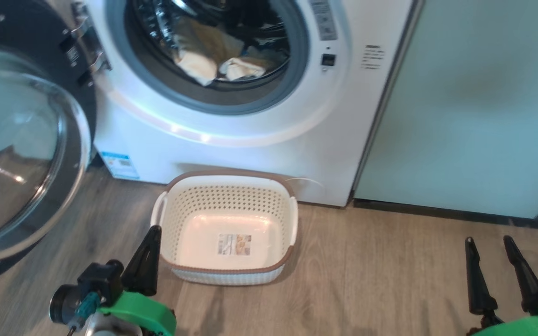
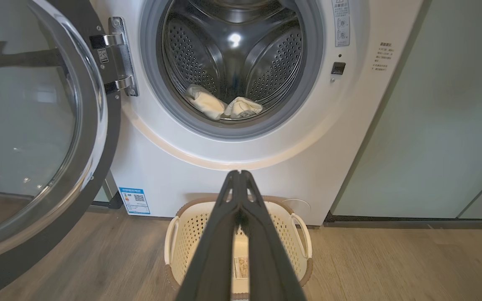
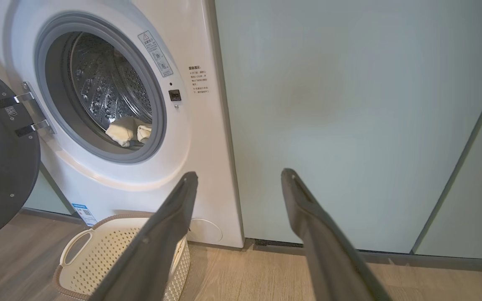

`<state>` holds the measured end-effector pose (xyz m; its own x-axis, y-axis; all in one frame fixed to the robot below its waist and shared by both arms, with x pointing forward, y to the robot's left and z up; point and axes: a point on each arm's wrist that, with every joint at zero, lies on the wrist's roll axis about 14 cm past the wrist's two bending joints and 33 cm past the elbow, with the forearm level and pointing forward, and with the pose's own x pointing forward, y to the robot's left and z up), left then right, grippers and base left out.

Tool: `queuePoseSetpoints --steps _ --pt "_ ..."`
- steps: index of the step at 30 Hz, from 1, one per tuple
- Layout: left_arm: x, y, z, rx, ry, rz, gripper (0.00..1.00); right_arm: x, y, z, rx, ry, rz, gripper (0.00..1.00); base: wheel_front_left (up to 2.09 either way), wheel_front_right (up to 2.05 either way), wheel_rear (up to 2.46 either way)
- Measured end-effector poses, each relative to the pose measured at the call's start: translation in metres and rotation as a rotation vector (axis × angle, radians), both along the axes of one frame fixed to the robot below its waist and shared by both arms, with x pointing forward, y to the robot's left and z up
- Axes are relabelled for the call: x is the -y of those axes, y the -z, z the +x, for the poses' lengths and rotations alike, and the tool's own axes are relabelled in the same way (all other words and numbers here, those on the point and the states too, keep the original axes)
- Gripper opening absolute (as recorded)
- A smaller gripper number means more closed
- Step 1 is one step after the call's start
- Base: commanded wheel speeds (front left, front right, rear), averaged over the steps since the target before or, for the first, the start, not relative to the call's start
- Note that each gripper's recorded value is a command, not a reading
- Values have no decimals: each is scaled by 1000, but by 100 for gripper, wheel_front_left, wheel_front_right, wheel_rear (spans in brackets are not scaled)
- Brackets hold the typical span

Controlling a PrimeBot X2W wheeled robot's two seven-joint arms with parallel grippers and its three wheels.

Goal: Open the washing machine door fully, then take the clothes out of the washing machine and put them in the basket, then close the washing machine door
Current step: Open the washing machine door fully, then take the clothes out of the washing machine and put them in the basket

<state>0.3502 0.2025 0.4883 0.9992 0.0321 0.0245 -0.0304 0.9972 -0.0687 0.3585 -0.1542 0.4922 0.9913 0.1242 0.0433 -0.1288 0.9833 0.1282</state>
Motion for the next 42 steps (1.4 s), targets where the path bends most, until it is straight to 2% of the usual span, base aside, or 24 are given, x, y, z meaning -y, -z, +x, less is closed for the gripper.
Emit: queuePoseSetpoints --steps 1,2,3,4,5,42 --pt "3 0 1 2 9 0 0 4 -2 -3 6 11 -1 100 0 0 0" --pt "6 -1 2 3 19 -1 19 7 -4 -7 10 22 0 100 0 0 0" --pt "8 0 2 2 26 -1 46 10 -4 -10 11 34 6 100 0 0 0" --pt "10 1 1 -1 29 -1 80 13 -5 -13 12 43 8 100 0 0 0" --pt "13 1 1 -3 35 0 100 16 -5 -16 14 51 7 100 0 0 0" --pt "29 5 2 -15 75 8 100 32 -15 -28 45 107 29 100 2 -3 0"
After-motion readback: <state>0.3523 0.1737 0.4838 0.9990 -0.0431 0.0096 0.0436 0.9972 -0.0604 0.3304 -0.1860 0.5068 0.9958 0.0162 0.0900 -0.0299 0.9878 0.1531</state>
